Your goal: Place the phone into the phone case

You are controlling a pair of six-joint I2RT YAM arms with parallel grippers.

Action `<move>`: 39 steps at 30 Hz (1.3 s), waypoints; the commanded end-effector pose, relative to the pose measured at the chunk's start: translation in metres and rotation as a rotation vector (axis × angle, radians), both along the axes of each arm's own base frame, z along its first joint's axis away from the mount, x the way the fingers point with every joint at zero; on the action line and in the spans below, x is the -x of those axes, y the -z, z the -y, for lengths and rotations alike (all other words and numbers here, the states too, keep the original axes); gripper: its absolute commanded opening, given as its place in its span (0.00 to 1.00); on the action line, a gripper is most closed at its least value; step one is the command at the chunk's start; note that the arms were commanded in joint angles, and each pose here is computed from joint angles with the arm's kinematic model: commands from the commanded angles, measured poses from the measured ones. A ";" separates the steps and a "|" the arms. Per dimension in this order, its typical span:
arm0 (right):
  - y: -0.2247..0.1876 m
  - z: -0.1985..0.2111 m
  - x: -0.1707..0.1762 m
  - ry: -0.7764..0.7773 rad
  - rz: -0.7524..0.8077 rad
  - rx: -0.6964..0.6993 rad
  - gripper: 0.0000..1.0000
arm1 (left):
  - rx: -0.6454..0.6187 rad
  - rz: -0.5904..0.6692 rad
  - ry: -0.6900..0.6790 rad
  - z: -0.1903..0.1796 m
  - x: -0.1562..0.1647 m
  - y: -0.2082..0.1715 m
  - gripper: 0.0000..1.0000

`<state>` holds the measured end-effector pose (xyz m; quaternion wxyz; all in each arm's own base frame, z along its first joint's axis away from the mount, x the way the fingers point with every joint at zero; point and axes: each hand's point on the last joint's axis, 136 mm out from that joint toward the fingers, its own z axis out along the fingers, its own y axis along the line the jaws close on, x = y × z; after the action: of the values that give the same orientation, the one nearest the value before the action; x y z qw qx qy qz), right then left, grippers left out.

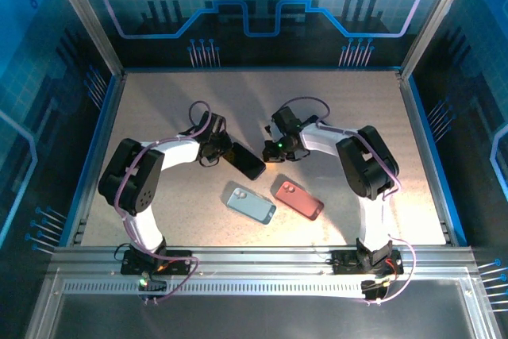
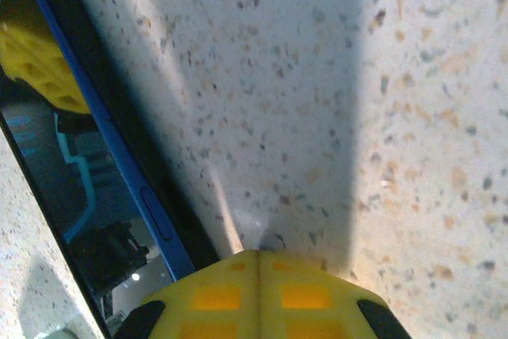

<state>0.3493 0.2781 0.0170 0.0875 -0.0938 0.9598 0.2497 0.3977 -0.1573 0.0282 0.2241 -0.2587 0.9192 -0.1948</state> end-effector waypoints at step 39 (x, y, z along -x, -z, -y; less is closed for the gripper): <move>0.006 -0.014 0.050 -0.139 -0.013 0.113 0.00 | -0.017 -0.023 0.047 0.013 0.014 0.009 0.00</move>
<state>0.3122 0.2959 0.0300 0.0863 -0.1514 0.9587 0.2248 0.3908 -0.1695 0.0335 0.2243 -0.2352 0.9249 -0.1973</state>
